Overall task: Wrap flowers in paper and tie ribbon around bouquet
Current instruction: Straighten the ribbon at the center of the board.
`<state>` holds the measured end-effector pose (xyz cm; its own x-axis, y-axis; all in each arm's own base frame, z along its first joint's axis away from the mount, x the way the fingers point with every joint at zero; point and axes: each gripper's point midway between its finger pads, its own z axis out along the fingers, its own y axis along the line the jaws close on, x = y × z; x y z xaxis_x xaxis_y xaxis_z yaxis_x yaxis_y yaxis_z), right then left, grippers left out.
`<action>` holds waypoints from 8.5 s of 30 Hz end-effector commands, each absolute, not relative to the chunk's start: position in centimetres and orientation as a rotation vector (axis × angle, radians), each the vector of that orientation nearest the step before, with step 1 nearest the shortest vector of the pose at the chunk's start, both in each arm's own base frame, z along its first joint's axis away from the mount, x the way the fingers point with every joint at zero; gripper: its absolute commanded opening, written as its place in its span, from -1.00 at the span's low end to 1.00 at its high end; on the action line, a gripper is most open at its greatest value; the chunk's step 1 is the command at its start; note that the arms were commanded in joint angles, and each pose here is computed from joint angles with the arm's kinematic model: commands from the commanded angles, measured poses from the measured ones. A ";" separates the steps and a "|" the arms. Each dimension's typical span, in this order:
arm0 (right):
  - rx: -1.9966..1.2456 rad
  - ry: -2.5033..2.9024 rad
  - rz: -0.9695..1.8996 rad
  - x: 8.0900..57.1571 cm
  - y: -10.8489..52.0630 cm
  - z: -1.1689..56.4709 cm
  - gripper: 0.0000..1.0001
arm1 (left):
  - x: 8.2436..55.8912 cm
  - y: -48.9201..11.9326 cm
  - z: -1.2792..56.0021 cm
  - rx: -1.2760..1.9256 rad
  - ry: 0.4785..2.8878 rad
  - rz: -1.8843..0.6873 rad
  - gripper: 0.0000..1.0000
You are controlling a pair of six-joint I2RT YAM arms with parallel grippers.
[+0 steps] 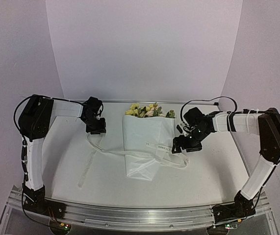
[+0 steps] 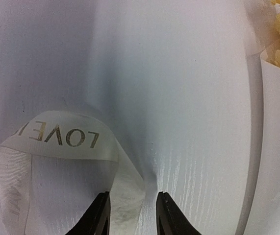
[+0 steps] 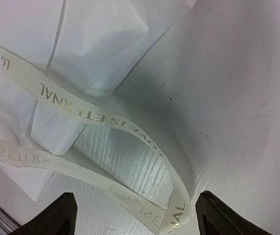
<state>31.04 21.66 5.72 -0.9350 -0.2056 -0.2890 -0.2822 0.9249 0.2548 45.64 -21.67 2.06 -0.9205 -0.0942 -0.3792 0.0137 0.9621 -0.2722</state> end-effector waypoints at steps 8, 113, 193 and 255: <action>-0.533 2.778 0.463 35.3 23.5 4.7 0.63 | 46.4 -22.0 3.3 -0.042 2.688 -0.378 -0.82; 0.087 2.555 -0.189 27.0 6.0 23.6 -1.00 | 40.7 -8.1 37.5 -0.582 1.771 -0.889 -1.00; 0.699 2.832 -0.378 20.9 -2.4 12.1 -1.00 | 30.7 -8.4 1.0 -1.320 2.553 -0.024 -0.36; 0.216 2.833 0.523 29.4 22.9 10.8 0.87 | 35.4 -25.3 11.9 0.012 2.511 -0.926 0.66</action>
<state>26.97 17.46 11.41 -0.9697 0.1909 -0.1523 0.1462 0.9534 0.2638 36.44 -18.96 10.24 -0.8418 -0.3185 -0.4359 -0.0718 0.8663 -0.4943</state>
